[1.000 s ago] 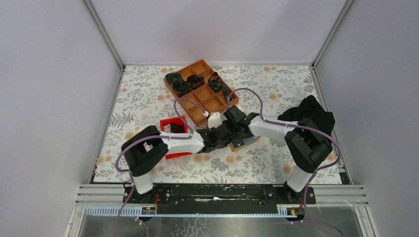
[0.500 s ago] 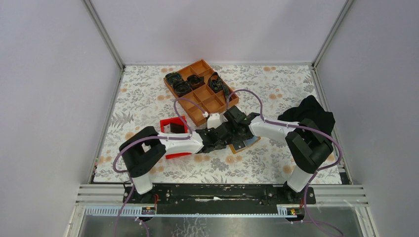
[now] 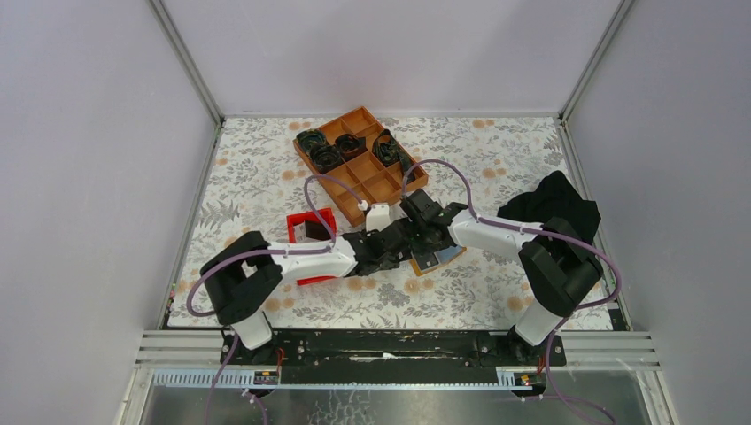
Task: Put the credit cards into the card holder
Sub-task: Insert the credit card into the card holder.
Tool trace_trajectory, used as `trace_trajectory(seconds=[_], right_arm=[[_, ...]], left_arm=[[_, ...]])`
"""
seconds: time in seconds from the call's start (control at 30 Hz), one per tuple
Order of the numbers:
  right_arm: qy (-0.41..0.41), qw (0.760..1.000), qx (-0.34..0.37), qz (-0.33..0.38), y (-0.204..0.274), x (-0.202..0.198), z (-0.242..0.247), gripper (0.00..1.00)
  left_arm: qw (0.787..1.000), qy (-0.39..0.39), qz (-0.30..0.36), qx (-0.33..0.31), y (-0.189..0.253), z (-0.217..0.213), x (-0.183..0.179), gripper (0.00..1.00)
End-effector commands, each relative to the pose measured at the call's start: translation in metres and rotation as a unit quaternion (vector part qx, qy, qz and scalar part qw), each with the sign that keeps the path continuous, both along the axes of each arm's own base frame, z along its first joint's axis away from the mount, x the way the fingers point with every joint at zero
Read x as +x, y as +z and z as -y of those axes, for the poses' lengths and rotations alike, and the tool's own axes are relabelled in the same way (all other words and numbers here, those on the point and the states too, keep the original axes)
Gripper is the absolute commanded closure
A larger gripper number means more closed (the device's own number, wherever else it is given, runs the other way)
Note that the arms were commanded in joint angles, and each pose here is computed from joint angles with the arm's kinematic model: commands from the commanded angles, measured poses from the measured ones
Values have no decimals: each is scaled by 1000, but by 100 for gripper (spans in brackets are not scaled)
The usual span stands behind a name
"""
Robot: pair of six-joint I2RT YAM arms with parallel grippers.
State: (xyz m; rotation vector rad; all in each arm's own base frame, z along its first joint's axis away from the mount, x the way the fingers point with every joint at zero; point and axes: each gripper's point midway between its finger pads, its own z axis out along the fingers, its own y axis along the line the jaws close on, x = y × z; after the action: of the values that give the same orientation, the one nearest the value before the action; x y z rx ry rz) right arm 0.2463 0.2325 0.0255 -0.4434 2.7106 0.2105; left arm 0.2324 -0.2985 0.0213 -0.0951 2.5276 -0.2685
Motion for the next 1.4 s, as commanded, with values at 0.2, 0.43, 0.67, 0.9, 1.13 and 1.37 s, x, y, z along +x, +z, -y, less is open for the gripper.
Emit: trace_trajectory(seconds=[0.2,0.43,0.67,0.9,1.13,1.37], right_arm=[[20,999,36,27,21,10,-18,23],[23,998,38,49,36,20,-20,23],[36,995,49,81,67,38,-32,22],[44,992,73,97,92,45,-44,22],[53,989,87,103,104,40,-49,23],[74,985,104,115,126,34,-68,23]], left_arm=[[998,16,60,-20,49,-13,6,56],[995,46,79,-29,77,-33,3,56],[991,89,96,-37,110,-66,-10,53],[984,144,94,-54,128,-101,-29,52],[971,209,104,-48,136,-140,-39,51],[965,243,93,-11,125,-158,-45,51]])
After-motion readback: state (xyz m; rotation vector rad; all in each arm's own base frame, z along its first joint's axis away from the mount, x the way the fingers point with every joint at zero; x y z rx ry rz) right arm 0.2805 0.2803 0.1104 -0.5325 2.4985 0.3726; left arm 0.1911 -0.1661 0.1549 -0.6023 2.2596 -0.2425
